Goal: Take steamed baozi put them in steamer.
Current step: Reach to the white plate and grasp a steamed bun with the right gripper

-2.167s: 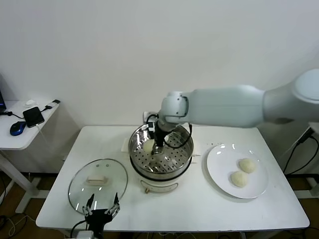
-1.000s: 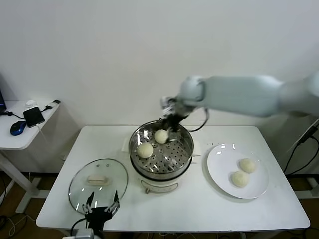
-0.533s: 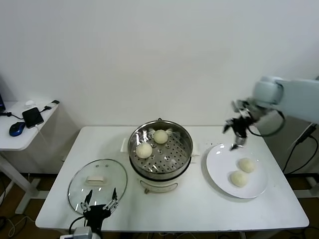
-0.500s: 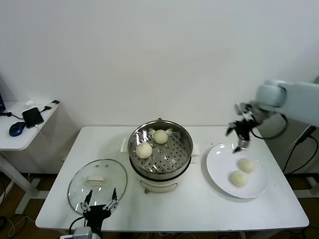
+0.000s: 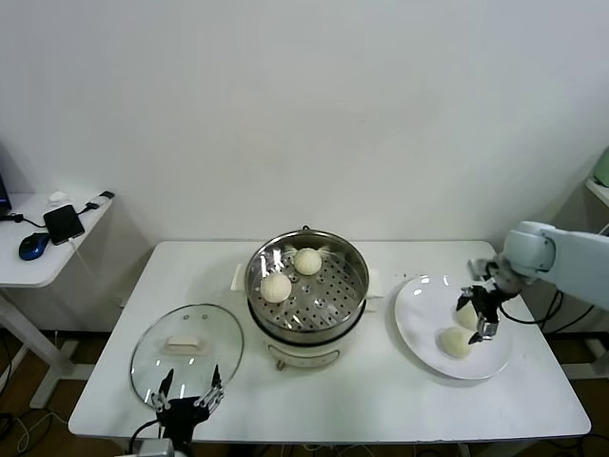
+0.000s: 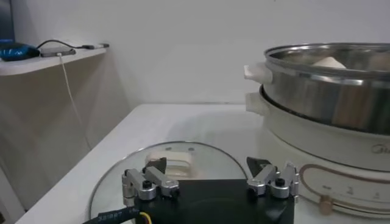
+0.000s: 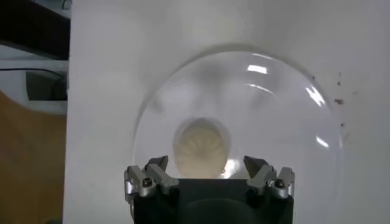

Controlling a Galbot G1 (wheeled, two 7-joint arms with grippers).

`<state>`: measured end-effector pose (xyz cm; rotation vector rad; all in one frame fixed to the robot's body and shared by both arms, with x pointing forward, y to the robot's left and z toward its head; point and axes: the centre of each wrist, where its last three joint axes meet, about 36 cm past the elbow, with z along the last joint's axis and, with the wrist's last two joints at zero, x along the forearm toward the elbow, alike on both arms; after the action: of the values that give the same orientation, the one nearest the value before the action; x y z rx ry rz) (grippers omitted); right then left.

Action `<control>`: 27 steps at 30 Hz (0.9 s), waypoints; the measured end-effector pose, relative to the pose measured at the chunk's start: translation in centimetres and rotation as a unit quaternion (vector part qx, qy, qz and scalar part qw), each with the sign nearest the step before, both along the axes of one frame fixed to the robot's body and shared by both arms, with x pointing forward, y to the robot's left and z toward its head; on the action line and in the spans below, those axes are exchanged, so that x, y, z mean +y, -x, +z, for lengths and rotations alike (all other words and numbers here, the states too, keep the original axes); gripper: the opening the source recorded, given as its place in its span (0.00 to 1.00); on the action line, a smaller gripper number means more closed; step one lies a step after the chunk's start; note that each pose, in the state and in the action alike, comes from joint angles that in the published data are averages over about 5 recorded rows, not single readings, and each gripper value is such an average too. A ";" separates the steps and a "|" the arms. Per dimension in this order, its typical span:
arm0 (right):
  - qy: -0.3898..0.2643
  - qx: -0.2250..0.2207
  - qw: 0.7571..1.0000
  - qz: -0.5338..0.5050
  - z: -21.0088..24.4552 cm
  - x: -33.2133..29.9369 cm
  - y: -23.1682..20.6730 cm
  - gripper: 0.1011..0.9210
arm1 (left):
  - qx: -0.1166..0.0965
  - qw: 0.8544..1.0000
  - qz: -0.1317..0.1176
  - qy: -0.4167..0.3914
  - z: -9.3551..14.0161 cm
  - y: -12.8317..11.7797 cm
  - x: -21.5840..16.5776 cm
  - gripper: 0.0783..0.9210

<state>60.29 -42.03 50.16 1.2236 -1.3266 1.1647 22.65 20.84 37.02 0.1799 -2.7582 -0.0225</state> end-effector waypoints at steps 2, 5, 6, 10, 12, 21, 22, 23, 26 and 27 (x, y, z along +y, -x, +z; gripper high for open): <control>0.003 -0.005 1.000 -0.004 -0.7 0.0 0.1 0.88 | 0.000 1.000 -0.001 0.000 0.0 0.0 0.0 0.88; 0.007 -0.009 1.000 -0.007 -1.7 0.2 0.1 0.88 | 0.001 1.000 -0.002 0.000 -0.1 0.1 -0.1 0.88; 0.008 -0.009 1.000 -0.007 -1.9 0.4 0.2 0.88 | 0.002 1.000 -0.002 0.001 -0.2 0.1 -0.1 0.88; 0.012 -0.007 1.000 -0.008 -3.0 0.8 0.4 0.88 | 0.003 1.000 -0.003 0.001 -0.3 0.2 -0.2 0.88; 0.014 -0.006 1.000 -0.008 -3.3 0.8 0.5 0.88 | 0.004 1.000 -0.003 0.000 -0.3 0.2 -0.2 0.88; 0.022 -0.012 1.000 -0.011 -4.3 1.1 0.7 0.86 | 0.003 1.000 -0.004 0.001 -0.3 0.1 -0.2 0.88; 0.022 -0.013 1.000 -0.011 -4.3 1.2 0.7 0.83 | 0.003 1.000 -0.004 0.001 -0.4 0.1 -0.3 0.88; 0.022 -0.013 1.000 -0.010 -4.4 1.3 0.8 0.81 | 0.003 1.000 -0.004 0.002 -0.4 0.1 -0.3 0.88; 0.022 -0.016 1.000 -0.008 -4.4 1.5 0.8 0.71 | 0.004 1.000 -0.005 0.002 -0.4 0.1 -0.4 0.88; 0.021 -0.016 1.000 -0.007 -4.4 1.5 0.8 0.69 | 0.005 1.000 -0.006 0.003 -0.4 0.2 -0.4 0.88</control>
<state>59.52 -40.51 45.80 1.1671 -1.3265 1.2008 22.50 20.40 36.60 0.1626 -2.7498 -0.0189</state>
